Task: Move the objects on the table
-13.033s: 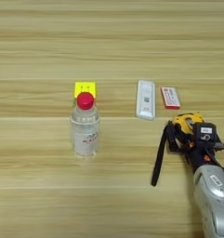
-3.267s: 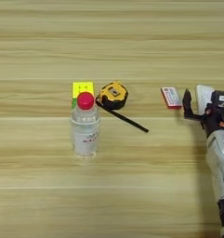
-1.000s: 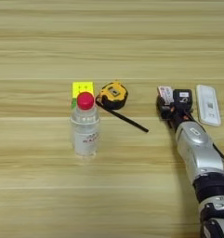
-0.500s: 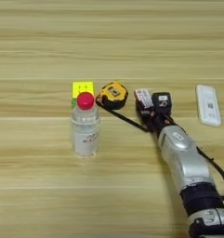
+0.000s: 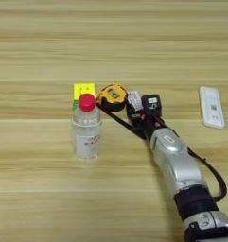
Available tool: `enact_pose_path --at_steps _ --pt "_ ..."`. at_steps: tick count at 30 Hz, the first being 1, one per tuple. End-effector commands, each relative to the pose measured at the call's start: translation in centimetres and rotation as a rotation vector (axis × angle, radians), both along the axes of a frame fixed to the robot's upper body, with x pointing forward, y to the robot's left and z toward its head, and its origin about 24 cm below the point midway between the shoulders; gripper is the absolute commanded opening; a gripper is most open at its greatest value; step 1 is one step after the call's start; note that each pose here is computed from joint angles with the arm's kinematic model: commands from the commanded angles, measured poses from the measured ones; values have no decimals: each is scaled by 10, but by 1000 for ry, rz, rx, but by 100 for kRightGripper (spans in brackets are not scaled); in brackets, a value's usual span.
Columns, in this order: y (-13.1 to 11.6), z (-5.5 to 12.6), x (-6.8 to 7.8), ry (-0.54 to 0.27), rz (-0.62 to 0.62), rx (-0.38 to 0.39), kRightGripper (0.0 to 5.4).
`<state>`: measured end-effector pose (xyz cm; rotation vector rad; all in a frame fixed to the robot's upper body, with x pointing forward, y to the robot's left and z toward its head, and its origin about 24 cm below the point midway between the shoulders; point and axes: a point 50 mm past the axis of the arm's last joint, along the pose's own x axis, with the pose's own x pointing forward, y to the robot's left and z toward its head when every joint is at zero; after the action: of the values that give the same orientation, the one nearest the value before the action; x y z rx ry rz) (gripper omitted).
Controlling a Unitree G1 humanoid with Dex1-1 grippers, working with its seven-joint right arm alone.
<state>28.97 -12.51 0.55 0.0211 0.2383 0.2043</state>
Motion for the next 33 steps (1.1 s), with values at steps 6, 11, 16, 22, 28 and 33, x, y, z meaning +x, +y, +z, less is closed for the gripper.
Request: enact_pose_path --at_steps 6,11,16,22,28,33 --pt "-3 16 12 -73 -25 -29 317" --pt "-3 17 12 -83 -31 -34 365" --pt "-9 27 10 -147 -58 -64 415" --pt "-10 35 2 -186 -56 -71 467" --pt "-14 46 -17 -231 -57 -71 528" --pt "-10 52 -38 -266 -5 -61 535"
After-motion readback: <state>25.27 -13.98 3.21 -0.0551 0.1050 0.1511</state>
